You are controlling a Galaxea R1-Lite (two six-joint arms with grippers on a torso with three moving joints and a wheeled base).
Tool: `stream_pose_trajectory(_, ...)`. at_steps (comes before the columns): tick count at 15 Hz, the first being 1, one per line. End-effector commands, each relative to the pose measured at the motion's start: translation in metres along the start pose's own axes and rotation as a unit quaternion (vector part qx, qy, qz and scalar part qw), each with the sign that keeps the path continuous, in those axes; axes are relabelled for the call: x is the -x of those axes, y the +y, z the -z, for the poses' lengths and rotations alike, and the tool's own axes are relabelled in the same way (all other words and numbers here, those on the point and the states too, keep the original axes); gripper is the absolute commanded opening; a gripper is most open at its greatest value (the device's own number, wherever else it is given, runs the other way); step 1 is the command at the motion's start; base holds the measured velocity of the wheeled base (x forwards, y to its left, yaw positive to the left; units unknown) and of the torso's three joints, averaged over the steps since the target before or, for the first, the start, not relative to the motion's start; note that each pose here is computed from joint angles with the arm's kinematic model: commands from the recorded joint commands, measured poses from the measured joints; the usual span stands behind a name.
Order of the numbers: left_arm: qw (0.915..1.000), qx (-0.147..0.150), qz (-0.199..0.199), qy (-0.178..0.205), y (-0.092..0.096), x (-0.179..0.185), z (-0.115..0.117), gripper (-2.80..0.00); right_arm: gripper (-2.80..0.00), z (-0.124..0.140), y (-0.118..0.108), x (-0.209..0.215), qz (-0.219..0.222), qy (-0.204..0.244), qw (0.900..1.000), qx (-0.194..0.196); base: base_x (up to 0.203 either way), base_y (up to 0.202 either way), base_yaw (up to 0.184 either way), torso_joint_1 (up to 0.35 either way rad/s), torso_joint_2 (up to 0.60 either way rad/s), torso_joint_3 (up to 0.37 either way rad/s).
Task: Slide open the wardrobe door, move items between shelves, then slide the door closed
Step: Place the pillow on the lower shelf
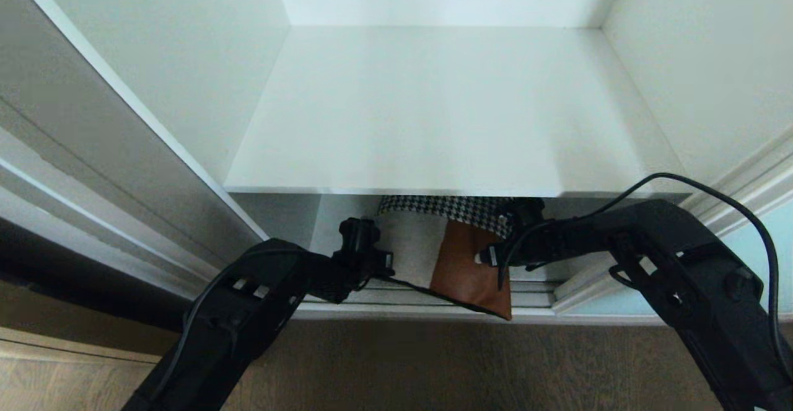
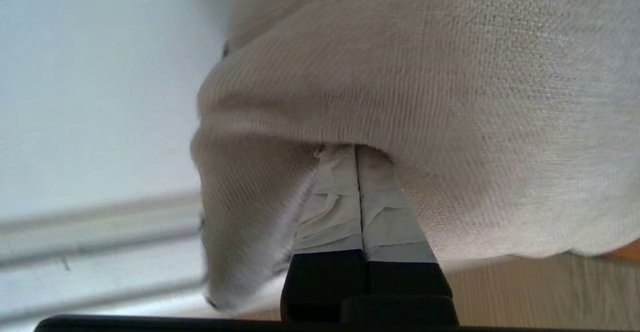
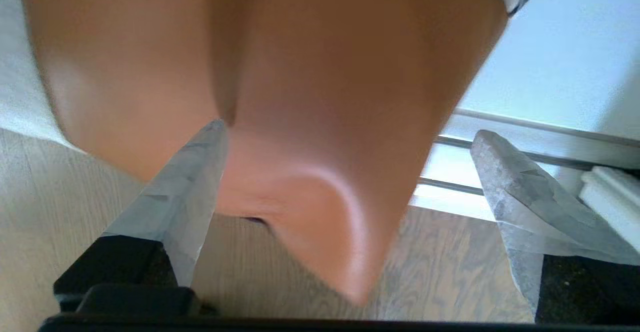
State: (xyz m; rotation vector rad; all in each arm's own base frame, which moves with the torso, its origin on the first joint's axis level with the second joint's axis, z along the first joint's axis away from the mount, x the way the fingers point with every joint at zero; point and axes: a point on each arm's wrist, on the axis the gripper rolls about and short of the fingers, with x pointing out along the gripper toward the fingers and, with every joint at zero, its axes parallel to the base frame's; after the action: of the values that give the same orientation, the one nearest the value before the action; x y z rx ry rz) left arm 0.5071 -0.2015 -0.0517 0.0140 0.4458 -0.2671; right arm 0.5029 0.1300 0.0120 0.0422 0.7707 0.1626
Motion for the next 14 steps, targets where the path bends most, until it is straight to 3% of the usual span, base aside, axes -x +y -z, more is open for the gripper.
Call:
stream_pose_trajectory(1, 1.0, 0.003, 0.003, -0.005, -0.002, 0.001, 0.0, -2.8, 0.0, -0.002, 0.002, 0.004, -0.006, -0.001, 1.0, 0.001, 0.0, 0.0, 0.0, 0.0, 0.0, 0.0)
stream_pose_trajectory(10, 0.9998, 0.016, 0.005, -0.006, -0.006, 0.022, -0.017, -2.8, 0.0, 0.003, 0.001, 0.008, -0.013, 0.013, 1.0, -0.002, 0.0, 0.0, 0.0, 0.0, 0.0, 0.0)
stream_pose_trajectory(14, 0.999, 0.032, 0.03, 0.012, -0.007, 0.045, -0.025, -2.8, 0.0, 0.011, 0.001, 0.011, -0.028, 0.032, 0.999, -0.002, 0.0, 0.0, 0.0, 0.0, 0.0, 0.0)
